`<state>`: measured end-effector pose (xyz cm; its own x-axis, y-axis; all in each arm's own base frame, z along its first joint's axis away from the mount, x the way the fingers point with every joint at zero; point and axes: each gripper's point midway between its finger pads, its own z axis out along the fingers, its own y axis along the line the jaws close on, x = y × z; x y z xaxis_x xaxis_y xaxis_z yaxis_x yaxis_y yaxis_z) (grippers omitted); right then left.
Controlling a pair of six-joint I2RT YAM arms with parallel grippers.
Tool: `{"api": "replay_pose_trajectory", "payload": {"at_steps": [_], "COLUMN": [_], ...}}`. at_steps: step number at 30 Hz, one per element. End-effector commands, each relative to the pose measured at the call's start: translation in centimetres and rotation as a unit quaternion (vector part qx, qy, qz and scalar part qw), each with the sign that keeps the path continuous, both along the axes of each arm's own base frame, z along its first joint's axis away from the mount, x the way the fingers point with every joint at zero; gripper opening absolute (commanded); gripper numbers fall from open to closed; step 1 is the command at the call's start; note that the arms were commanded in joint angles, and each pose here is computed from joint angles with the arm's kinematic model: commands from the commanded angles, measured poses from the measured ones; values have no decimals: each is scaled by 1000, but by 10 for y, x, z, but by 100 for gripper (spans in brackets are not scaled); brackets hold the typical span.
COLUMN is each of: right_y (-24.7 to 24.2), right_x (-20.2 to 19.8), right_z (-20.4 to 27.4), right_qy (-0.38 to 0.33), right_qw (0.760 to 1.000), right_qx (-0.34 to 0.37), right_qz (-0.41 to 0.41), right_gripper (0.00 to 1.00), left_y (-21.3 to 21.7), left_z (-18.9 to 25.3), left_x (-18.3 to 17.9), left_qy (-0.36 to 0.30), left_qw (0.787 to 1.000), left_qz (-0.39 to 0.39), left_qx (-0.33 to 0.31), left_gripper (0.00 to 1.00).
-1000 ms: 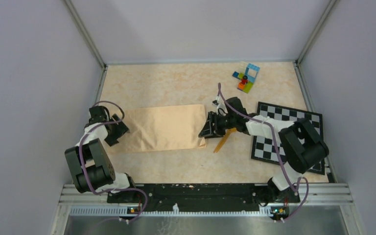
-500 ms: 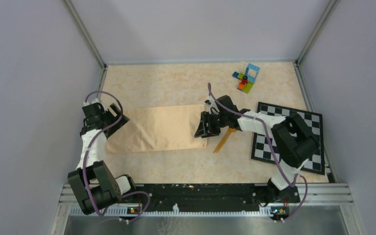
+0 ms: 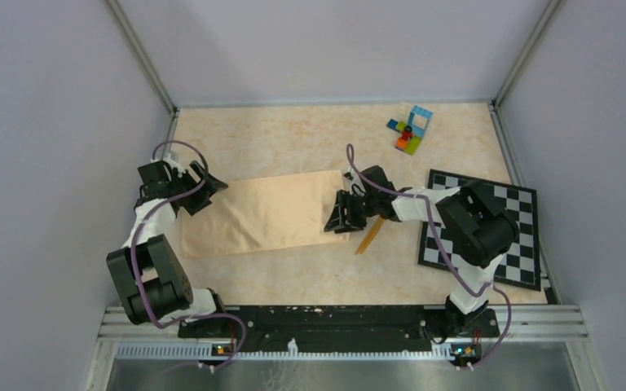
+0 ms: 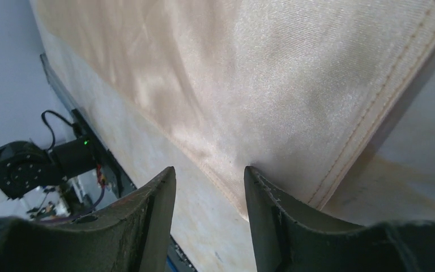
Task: Fold the napkin into a case and place the utensils inside
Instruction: Smooth out the rectangle-folded napkin at the center of the board.
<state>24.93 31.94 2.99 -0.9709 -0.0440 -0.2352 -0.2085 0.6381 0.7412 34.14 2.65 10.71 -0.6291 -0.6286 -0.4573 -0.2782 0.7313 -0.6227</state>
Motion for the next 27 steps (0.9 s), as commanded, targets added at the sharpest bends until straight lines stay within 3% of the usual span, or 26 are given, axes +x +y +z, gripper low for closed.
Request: {"api": "replay_pose_trajectory", "payload": {"at_steps": [1,5,11,20,27], "right_y": [-64,-37,19,58,38], "right_x": [43,65,117,187,220], "right_z": [-29,26,77,69,34], "right_qy": [-68,-130,-149,-141,-122], "right_qw": [982,983,988,987,988], "right_qx": [-167,-125,-13,61,69], "right_qz": [-54,-34,-34,-35,-61], "right_gripper": [49,50,51,52,52], "left_y": [-7,-3,7,35,61], "left_z": [34,34,21,-9,-47], "left_x": [19,24,43,59,53], "left_qy": [-65,-67,-50,-7,47], "left_qw": [997,997,998,1000,997], "left_qz": [-27,-24,-13,24,67], "left_qx": [-22,-14,-39,-15,11], "left_gripper": [84,85,83,83,82]}}
